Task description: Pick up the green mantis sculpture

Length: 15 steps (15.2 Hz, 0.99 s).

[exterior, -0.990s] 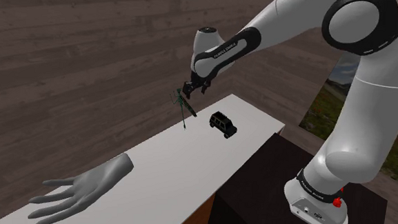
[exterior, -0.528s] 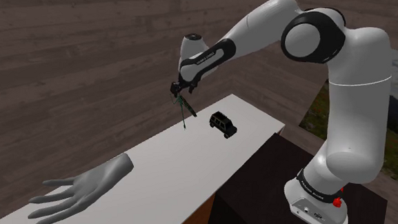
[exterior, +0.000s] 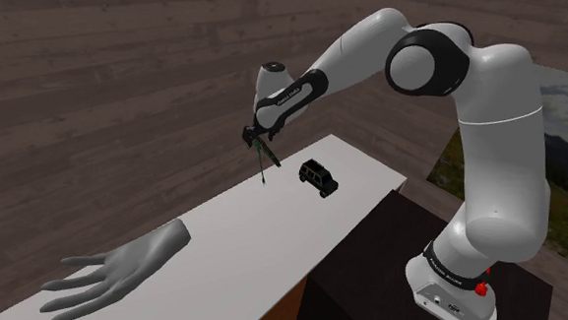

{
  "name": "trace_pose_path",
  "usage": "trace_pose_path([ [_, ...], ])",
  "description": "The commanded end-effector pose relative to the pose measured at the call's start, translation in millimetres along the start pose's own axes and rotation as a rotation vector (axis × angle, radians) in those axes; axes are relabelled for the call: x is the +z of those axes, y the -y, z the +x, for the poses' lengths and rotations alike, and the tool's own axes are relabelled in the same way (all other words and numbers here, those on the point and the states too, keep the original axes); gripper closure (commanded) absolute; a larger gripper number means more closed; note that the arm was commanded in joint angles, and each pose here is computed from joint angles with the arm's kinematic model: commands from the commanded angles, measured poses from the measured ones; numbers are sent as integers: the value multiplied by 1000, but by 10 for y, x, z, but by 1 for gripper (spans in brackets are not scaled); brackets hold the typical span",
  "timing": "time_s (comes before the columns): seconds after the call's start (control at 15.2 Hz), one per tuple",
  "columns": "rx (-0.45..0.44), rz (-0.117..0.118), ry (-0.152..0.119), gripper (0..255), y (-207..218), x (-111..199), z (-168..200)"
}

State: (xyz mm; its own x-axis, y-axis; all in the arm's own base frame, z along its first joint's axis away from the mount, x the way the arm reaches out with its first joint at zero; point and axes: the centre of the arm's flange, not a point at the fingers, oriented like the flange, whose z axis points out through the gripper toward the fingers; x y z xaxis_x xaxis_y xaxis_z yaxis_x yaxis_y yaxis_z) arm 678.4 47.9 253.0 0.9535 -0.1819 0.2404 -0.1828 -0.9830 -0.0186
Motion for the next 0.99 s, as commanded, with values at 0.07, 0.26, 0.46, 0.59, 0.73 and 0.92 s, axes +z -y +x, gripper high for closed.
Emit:
trace_pose_path([
  [0.07, 0, 0, -1, 255, -9, 39, -1],
  [0.26, 0, 0, -1, 255, -9, 40, -1],
  [0.46, 0, 0, -1, 255, -9, 41, 0],
  [0.59, 0, 0, -1, 255, -10, 40, 0],
  [0.73, 0, 0, -1, 255, -9, -12, 8],
  [0.92, 0, 0, -1, 255, -6, -165, 45],
])
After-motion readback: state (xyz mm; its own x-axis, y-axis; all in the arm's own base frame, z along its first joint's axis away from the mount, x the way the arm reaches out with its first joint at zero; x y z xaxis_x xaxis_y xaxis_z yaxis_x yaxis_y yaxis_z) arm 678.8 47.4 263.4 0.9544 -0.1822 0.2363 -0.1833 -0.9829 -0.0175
